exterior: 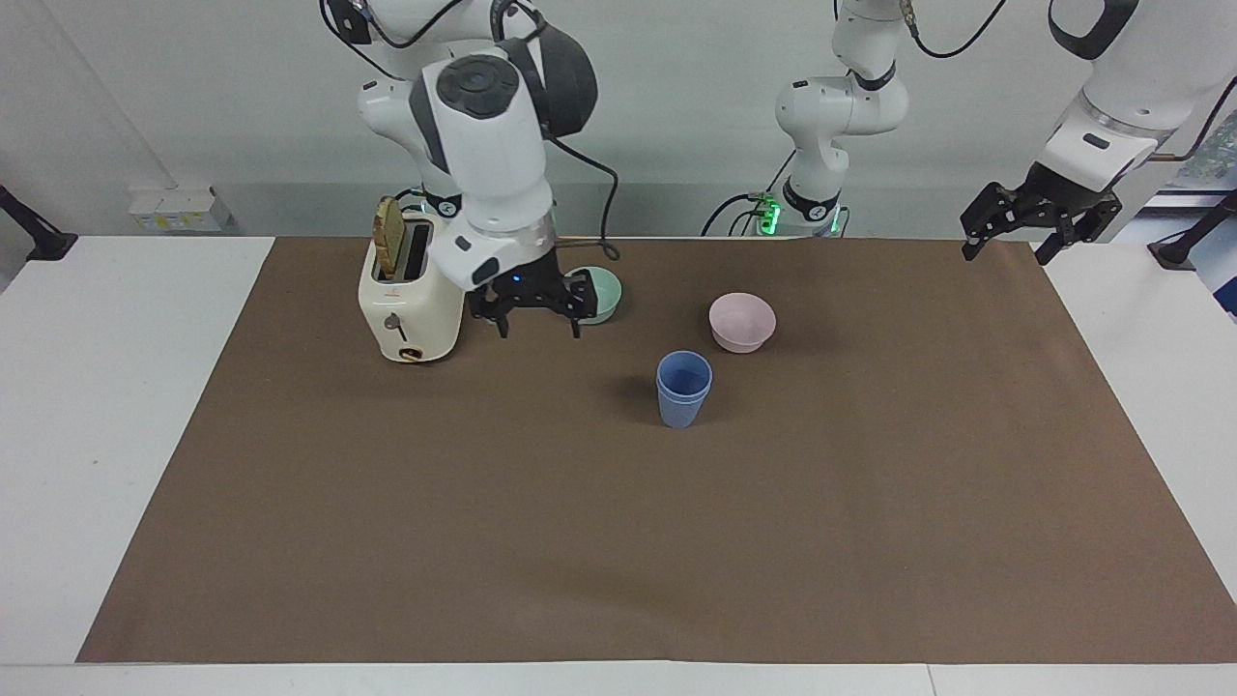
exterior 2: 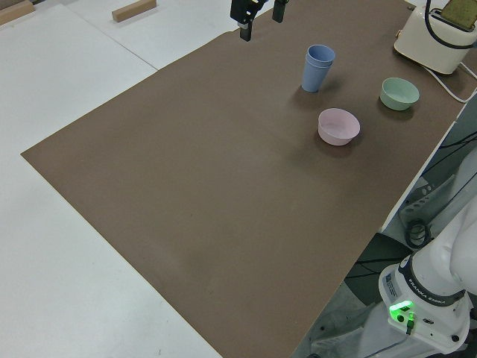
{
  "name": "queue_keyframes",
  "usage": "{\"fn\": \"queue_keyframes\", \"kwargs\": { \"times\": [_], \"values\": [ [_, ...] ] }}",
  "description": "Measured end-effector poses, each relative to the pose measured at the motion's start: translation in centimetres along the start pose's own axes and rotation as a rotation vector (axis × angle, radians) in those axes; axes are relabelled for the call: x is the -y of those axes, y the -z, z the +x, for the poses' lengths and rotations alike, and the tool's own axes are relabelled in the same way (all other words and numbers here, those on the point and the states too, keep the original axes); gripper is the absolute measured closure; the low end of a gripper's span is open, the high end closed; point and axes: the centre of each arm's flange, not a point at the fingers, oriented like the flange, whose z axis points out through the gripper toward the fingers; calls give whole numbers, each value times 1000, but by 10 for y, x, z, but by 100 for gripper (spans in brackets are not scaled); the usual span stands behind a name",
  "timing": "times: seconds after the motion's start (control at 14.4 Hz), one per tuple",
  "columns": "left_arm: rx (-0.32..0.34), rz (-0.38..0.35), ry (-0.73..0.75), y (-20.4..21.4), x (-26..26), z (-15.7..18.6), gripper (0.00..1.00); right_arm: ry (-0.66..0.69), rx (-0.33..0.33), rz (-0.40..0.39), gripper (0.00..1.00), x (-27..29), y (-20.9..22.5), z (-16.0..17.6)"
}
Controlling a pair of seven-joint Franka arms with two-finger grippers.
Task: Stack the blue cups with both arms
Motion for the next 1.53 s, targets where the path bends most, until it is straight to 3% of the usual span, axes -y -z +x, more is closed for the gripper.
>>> {"fn": "queue_keyframes", "kwargs": {
  "times": [0.42, 0.7, 1.53],
  "values": [
    [0, 0, 0, 0, 0, 0, 0, 3, -25, -11, 0, -114, 69, -7],
    [0, 0, 0, 0, 0, 0, 0, -16, -31, -16, 0, -177, 79, -6],
    [1, 0, -8, 0, -4, 0, 0, 37, -9, -24, 0, -176, 63, -21]
  ]
}}
